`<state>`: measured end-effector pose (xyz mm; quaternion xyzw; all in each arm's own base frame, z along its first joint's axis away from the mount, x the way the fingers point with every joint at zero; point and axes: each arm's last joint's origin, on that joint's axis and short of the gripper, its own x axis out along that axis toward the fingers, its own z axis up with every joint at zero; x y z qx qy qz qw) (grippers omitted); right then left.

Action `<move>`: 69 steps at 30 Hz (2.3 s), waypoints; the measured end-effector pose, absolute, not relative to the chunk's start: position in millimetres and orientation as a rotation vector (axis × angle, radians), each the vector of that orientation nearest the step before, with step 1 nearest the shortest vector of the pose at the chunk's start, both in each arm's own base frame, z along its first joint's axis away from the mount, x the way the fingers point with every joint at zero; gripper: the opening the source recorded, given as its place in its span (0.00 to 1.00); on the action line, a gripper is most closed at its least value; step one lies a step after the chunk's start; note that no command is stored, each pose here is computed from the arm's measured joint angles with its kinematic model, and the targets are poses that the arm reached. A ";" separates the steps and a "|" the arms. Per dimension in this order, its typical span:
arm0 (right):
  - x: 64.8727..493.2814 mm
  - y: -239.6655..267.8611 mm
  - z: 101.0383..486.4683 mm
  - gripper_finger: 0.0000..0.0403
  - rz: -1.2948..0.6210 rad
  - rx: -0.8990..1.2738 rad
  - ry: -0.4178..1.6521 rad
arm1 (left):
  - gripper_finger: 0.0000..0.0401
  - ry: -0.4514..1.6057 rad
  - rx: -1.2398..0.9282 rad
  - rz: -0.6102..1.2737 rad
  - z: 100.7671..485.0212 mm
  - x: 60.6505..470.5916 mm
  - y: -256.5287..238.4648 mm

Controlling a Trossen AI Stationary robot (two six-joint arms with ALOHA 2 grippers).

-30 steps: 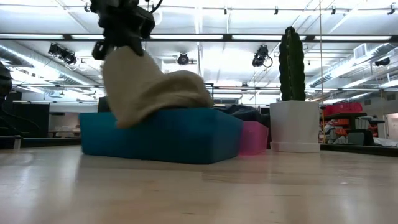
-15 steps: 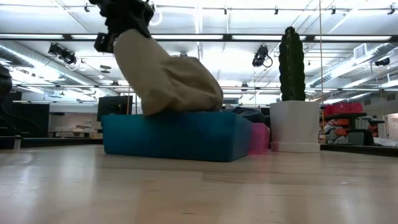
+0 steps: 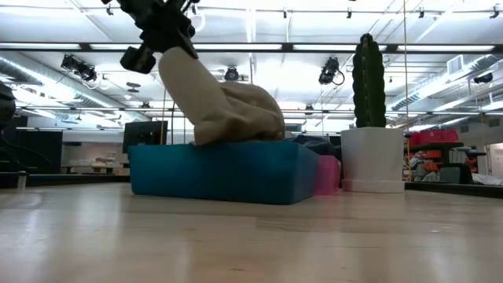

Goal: Pick & Place hat
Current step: Put the brown cap into the blue bin

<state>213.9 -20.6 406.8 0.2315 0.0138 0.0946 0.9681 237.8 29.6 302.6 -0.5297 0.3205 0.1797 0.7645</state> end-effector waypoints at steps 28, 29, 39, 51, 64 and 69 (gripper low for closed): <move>219.3 -21.5 403.4 0.66 0.187 0.487 0.045 | 0.03 0.893 -0.925 0.459 250.0 277.6 38.1; 219.3 -21.5 403.4 0.66 0.187 0.487 0.044 | 0.03 0.898 -0.923 0.460 248.9 278.1 38.2; 219.8 -21.5 403.1 0.66 0.186 0.487 0.046 | 0.03 0.945 -0.882 0.532 240.0 277.8 39.3; 223.5 -22.1 400.7 0.66 0.183 0.489 0.056 | 0.03 1.024 -0.856 0.561 228.8 278.4 37.9; 223.5 -22.1 401.2 0.66 0.185 0.488 0.052 | 0.03 1.063 -0.981 0.413 239.0 270.6 30.5; 223.5 -22.1 401.2 0.66 0.185 0.488 0.051 | 0.03 1.061 -0.987 0.361 245.1 266.5 29.4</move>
